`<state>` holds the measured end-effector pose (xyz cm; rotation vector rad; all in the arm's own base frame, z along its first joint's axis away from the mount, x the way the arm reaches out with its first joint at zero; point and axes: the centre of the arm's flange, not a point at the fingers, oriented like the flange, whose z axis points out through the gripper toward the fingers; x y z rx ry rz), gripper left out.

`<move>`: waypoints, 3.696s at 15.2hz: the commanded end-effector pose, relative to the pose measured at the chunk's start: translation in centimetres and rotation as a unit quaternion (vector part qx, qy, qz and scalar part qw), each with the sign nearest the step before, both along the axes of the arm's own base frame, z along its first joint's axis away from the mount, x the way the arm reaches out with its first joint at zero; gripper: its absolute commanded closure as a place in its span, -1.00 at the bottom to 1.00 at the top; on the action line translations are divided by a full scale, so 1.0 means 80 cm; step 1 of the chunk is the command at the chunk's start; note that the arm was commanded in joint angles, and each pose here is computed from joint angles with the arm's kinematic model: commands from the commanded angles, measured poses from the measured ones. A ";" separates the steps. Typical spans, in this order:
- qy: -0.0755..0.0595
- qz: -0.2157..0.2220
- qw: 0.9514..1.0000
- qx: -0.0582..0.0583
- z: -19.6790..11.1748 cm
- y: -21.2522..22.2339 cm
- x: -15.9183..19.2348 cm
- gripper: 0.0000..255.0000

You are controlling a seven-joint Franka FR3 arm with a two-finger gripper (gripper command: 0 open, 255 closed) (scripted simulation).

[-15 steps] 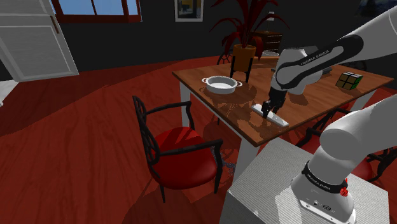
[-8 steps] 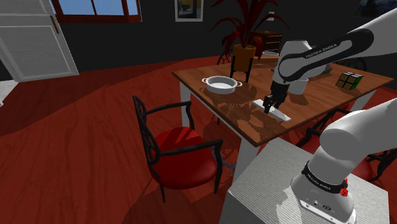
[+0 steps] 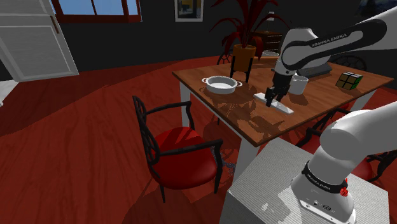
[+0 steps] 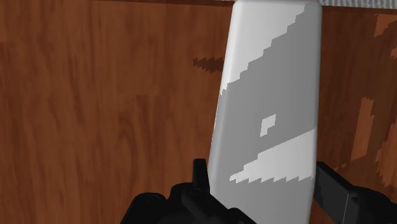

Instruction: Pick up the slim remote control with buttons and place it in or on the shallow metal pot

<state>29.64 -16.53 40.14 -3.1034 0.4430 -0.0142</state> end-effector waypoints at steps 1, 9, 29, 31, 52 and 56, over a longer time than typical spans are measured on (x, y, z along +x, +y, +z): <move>0.000 0.000 1.000 0.000 0.013 -0.001 -0.003 1.00; 0.000 0.000 1.000 0.000 0.056 -0.004 0.014 1.00; 0.000 0.000 1.000 0.000 0.058 -0.076 0.336 1.00; 0.000 0.000 1.000 0.000 0.059 -0.083 0.368 1.00; 0.000 0.000 1.000 0.000 -0.031 -0.110 0.490 1.00; 0.000 0.000 1.000 0.000 -0.031 -0.110 0.490 1.00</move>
